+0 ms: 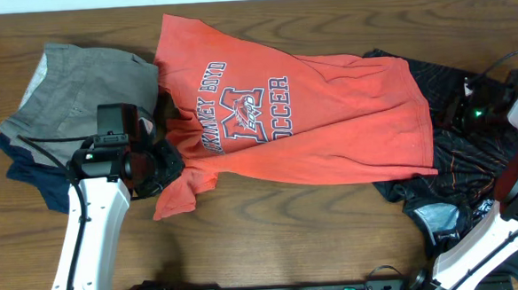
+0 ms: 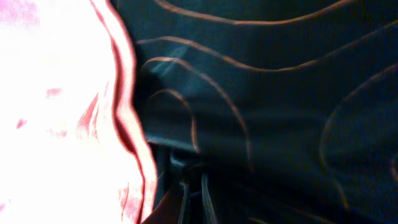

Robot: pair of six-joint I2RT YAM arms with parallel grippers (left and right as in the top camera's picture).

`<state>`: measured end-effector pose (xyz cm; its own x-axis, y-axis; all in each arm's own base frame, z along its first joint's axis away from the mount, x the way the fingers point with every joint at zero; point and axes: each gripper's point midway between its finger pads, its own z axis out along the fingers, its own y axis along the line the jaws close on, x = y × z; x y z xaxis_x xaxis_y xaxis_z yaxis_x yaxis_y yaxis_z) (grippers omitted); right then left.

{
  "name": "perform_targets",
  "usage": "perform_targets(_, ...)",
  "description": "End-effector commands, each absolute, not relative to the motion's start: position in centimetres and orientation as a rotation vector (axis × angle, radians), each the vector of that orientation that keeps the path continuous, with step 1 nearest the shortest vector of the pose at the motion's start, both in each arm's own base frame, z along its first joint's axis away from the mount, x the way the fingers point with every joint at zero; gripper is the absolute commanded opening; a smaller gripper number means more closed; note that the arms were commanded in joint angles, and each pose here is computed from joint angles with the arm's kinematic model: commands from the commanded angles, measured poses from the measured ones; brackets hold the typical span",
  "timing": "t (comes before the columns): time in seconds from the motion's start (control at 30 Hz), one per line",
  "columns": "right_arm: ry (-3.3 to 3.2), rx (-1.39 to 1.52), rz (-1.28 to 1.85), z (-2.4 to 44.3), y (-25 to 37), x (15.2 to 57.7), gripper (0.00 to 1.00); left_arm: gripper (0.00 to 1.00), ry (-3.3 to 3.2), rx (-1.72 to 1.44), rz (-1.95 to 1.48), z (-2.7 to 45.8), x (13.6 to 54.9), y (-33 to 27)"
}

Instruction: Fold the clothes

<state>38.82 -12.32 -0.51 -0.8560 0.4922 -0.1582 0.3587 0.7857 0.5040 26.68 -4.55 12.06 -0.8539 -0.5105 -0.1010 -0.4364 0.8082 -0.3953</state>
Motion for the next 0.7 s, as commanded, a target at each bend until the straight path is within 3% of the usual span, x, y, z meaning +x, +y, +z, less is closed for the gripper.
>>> perform_targets(0.0, 2.877, 1.089, -0.006, -6.4, -20.1, 32.6, 0.1, 0.06, 2.796, -0.745, -0.516, 11.8, 26.7, -4.2)
perform_targets(0.17, 2.76, 1.402, -0.281, -5.0, -27.2, 28.5, 0.1, 0.06, 2.795, -0.744, -0.516, 11.8, 26.7, -4.2)
perform_targets(0.5, 2.4, 1.94, -0.347, 0.7, -37.8, 20.5, 0.1, 0.07, 2.794, -0.744, -0.517, 11.8, 26.7, -4.2)
perform_targets(0.67, 2.321, 1.842, 0.023, 3.2, -38.1, 23.7, 0.11, 0.06, 2.79, -0.742, -0.517, 11.9, 26.8, -4.2)
